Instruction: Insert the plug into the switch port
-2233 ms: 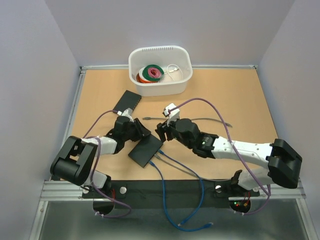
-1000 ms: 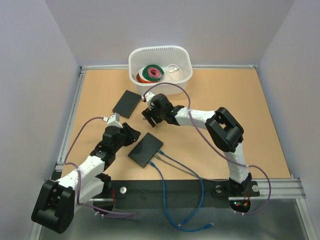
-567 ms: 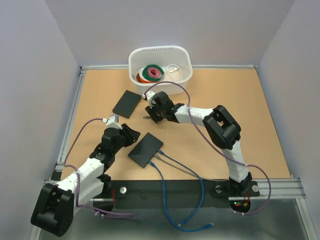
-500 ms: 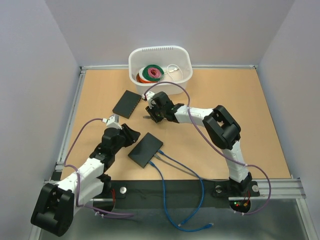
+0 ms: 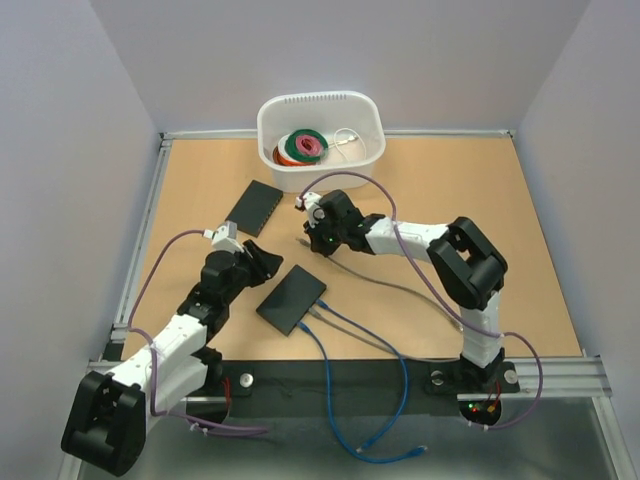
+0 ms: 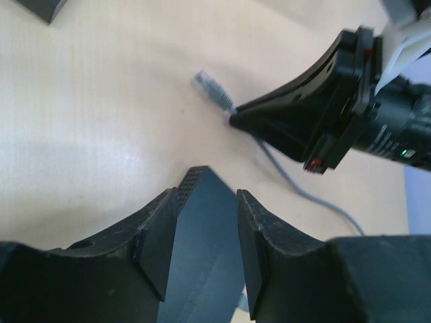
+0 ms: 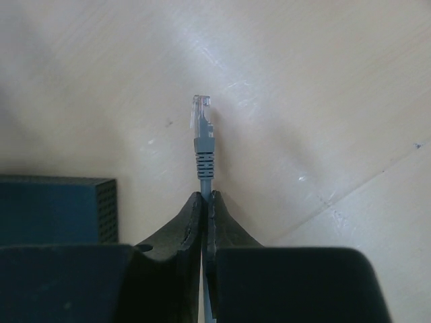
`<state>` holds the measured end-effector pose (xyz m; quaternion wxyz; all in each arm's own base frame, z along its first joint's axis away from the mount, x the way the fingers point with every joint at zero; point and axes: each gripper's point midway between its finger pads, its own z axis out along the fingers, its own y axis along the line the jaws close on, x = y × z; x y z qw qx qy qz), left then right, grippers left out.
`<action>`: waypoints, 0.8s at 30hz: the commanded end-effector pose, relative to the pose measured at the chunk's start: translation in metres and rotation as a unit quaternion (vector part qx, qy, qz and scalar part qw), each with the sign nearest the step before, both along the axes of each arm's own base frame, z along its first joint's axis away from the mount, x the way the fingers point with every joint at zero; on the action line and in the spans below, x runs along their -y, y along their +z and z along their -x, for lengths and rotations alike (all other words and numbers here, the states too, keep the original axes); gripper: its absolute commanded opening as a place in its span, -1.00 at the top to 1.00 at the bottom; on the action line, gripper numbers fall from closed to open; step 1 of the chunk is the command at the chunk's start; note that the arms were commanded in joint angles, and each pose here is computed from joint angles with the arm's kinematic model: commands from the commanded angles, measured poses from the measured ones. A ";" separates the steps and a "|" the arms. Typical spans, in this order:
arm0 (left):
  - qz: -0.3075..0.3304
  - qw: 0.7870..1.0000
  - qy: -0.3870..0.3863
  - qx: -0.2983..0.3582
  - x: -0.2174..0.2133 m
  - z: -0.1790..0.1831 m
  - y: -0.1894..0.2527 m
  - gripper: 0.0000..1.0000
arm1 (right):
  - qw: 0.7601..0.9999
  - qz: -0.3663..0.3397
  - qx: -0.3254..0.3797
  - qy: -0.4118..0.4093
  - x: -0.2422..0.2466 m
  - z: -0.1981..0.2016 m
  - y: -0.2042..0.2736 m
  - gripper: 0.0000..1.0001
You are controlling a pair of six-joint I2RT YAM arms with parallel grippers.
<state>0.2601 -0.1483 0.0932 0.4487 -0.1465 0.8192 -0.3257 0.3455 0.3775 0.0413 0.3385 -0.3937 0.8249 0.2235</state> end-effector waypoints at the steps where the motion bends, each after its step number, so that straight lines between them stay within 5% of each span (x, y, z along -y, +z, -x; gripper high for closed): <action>1: 0.042 0.994 -0.029 0.097 0.015 -0.015 0.066 -0.05 | 0.995 -0.085 0.021 0.045 -0.014 0.020 0.072 0.99; 7: 0.111 0.978 -0.073 0.163 0.033 -0.009 0.115 -0.09 | 0.978 -0.172 -0.027 0.118 -0.018 0.074 0.128 0.99; 16: 0.141 0.958 -0.088 0.233 0.031 0.010 0.149 -0.14 | 0.963 -0.218 -0.039 0.153 -0.014 0.100 0.166 0.99; 24: 0.133 0.964 -0.079 0.214 0.029 0.008 0.139 -0.15 | 0.958 -0.231 -0.044 0.163 -0.012 0.109 0.178 0.99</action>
